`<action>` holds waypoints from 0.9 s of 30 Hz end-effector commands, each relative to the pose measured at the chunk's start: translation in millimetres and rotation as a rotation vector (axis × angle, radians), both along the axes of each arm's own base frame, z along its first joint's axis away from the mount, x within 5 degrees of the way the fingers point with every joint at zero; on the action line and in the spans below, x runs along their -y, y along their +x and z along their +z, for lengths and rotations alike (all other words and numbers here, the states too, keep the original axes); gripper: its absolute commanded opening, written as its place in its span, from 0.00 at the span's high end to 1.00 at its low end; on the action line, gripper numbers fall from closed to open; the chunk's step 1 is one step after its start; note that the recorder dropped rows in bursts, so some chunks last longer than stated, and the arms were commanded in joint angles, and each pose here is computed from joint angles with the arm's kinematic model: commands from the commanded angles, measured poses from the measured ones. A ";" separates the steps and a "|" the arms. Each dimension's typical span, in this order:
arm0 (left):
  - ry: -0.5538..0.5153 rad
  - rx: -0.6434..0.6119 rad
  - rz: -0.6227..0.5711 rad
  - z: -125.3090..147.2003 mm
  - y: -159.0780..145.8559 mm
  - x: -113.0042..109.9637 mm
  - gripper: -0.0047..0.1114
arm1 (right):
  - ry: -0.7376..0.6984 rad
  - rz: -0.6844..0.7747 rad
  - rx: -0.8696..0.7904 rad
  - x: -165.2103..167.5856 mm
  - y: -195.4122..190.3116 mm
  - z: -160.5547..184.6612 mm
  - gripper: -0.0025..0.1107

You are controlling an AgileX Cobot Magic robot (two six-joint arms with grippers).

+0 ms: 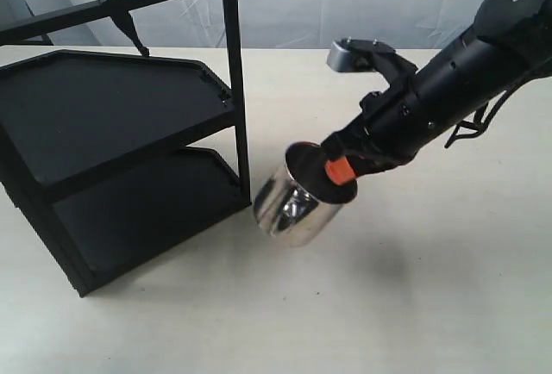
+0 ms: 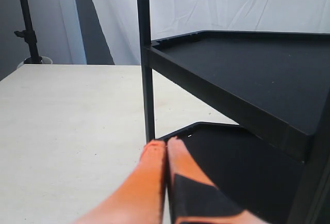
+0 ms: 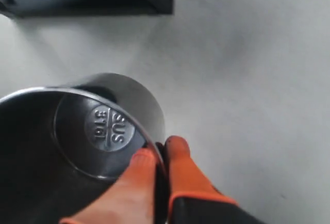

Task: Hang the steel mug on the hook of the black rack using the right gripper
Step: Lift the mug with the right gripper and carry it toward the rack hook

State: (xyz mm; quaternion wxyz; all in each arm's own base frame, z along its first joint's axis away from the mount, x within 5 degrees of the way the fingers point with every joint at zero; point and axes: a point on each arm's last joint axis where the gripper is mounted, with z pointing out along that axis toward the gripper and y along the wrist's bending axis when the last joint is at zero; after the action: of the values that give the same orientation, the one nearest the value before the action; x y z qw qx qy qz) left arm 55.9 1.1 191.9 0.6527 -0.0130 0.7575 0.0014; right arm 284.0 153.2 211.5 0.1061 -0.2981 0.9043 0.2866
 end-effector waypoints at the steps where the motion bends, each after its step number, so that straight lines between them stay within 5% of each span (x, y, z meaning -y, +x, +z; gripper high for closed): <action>1: -0.002 0.005 -0.001 0.3 -0.4 0.1 0.95 | 0.225 0.007 -0.032 -11.5 -11.8 31.5 0.98; 10: -0.002 0.005 -0.001 0.3 -0.4 0.1 0.95 | 0.500 -0.121 -0.316 -25.1 -20.3 55.8 0.98; 27: -0.002 0.005 -0.001 0.3 -0.4 0.1 0.95 | 0.447 -0.512 -0.749 -24.9 -19.1 55.0 0.99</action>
State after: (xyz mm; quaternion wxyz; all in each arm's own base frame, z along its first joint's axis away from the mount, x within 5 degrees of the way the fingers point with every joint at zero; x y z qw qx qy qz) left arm 55.9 1.1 191.9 0.6527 -0.0130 0.7575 0.0014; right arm 265.7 178.3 262.1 -0.0819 0.0579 0.8474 0.5214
